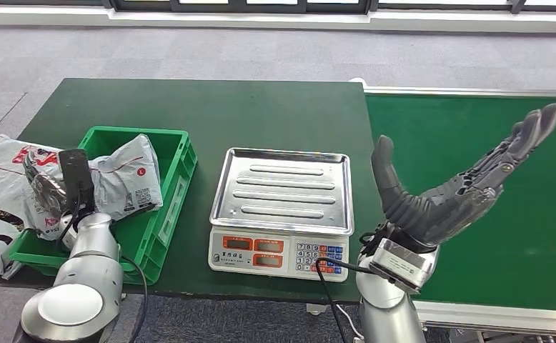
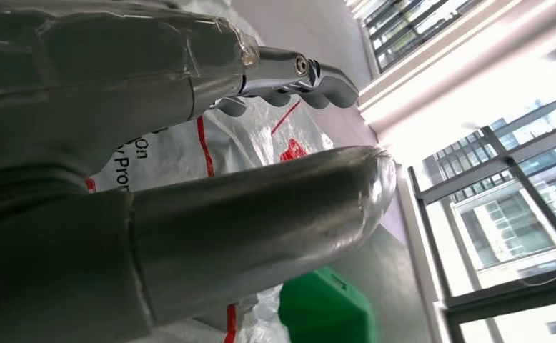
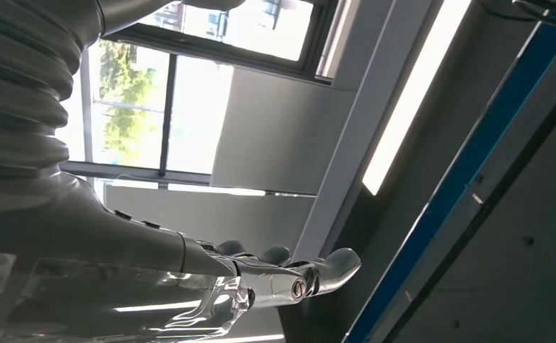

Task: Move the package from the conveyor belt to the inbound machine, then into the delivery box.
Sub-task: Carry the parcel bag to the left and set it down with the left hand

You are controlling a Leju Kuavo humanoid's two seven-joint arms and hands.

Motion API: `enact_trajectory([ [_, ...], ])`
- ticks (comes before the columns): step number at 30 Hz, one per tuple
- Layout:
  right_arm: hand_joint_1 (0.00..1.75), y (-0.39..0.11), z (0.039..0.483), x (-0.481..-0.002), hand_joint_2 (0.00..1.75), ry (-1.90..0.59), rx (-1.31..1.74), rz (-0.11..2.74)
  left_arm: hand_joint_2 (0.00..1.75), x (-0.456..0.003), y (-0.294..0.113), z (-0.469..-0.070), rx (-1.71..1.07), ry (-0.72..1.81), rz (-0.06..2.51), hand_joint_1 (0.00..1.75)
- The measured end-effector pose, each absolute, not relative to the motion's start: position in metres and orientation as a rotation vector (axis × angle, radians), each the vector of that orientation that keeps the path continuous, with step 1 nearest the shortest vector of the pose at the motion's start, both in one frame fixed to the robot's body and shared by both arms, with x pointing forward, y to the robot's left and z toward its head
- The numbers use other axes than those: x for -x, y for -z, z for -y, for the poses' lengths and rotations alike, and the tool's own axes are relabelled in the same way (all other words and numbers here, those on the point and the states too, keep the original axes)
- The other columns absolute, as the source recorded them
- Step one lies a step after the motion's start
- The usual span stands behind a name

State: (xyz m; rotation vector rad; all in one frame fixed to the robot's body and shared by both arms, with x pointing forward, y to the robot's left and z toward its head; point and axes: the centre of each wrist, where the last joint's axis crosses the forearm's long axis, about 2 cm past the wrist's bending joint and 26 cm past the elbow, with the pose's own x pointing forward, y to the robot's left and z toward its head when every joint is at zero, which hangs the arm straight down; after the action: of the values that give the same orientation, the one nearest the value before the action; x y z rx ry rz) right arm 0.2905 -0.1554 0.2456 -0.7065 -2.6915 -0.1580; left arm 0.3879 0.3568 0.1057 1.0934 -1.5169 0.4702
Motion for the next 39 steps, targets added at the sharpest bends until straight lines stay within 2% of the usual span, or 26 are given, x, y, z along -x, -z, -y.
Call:
enact_trajectory([
  [1, 0.0, -0.245, 0.156, -0.291, 1.75, 0.158, 0.709, 2.69, 1.75, -0.385, -0.105, -0.356, -1.08, -0.543, 1.534, 0.0],
  [3, 0.0, -0.245, 0.157, -0.291, 1.75, 0.16, 0.716, 2.686, 1.75, -0.382, -0.108, -0.352, -1.067, -0.627, 1.586, 0.0],
  [9, 0.0, -0.244, 0.16, -0.291, 1.75, 0.163, 0.726, 2.679, 1.75, -0.369, -0.121, -0.341, -1.119, -0.566, 1.752, 0.0],
  [15, 0.0, -0.243, 0.16, -0.291, 1.75, 0.161, 0.73, 2.676, 1.75, -0.344, -0.151, -0.318, -1.204, -0.473, 1.971, 0.0],
  [21, 0.0, -0.243, 0.16, -0.291, 1.75, 0.158, 0.732, 2.675, 1.75, -0.327, -0.174, -0.304, -1.203, -0.517, 2.089, 0.0],
  [30, 0.0, -0.242, 0.162, -0.291, 1.75, 0.159, 0.74, 2.67, 1.75, -0.318, -0.188, -0.282, -1.006, -0.567, 2.227, 0.0],
  [36, 0.0, -0.24, 0.162, -0.291, 1.75, 0.177, 0.725, 2.659, 1.75, -0.305, -0.195, -0.25, -0.597, -0.467, 2.391, 0.0],
  [39, 0.0, -0.239, 0.159, -0.29, 1.75, 0.183, 0.695, 2.658, 1.75, -0.293, -0.198, -0.23, -0.498, -0.378, 2.444, 0.0],
])
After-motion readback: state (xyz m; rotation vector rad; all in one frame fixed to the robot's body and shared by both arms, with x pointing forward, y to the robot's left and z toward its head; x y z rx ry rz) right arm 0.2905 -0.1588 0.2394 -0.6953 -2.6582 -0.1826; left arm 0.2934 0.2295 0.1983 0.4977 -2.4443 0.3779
